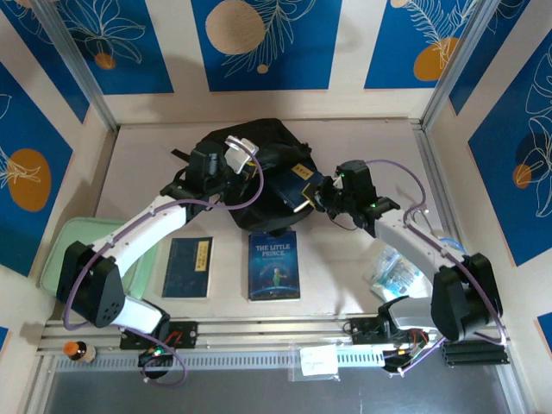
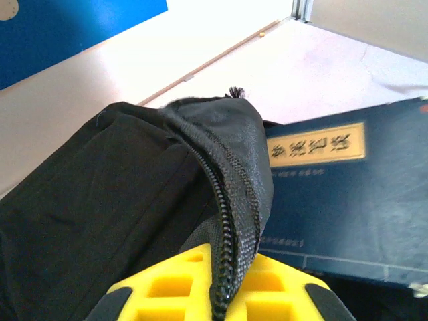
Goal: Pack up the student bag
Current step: Place the book in the student bag.
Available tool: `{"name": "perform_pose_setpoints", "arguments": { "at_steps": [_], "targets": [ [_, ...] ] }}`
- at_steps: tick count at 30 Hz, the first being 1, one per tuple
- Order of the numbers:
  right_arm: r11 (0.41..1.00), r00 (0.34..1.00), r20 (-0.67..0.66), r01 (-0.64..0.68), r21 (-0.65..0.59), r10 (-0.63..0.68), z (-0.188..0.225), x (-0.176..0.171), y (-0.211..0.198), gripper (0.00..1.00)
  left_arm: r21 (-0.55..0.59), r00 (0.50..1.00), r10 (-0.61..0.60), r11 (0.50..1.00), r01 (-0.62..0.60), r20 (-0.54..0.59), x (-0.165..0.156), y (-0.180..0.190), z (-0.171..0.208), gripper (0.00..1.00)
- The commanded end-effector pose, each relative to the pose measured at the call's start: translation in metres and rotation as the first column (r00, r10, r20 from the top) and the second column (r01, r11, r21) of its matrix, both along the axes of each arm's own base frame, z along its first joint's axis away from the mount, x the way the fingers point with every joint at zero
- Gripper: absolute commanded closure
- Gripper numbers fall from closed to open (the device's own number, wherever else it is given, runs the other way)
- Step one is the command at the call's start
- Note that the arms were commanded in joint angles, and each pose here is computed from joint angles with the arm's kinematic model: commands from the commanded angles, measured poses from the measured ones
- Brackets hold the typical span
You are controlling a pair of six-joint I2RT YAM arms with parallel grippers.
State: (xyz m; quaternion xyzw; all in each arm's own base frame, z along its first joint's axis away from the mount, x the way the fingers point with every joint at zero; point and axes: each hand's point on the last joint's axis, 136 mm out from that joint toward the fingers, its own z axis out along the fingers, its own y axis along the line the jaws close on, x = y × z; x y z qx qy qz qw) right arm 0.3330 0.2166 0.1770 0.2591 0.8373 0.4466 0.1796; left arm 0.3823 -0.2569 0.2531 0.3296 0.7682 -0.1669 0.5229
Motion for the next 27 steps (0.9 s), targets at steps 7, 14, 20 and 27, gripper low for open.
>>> {"name": "perform_pose_setpoints", "arguments": {
  "at_steps": [7, 14, 20, 27],
  "targets": [
    [0.970, 0.998, 0.010, -0.056, 0.237, 0.055, 0.041, 0.039, 0.047, 0.99, -0.098, 0.990, -0.061, 0.992, 0.073, 0.126, -0.004, -0.011, 0.045, 1.00],
    [0.955, 0.991, 0.131, -0.070, 0.289, 0.033, 0.047, 0.067, 0.064, 0.98, -0.106, 0.990, -0.071, 0.991, 0.084, 0.119, -0.006, -0.013, 0.045, 1.00],
    [0.967, 0.991, 0.125, -0.072, 0.244, 0.042, 0.024, 0.096, 0.084, 0.98, -0.111, 0.990, -0.076, 0.990, 0.089, 0.116, -0.006, -0.014, 0.045, 1.00],
    [0.987, 0.991, 0.137, -0.030, 0.159, 0.008, -0.018, 0.144, 0.099, 0.96, -0.113, 0.996, -0.012, 0.993, 0.022, 0.088, 0.006, -0.010, 0.034, 1.00]
  ]
}}
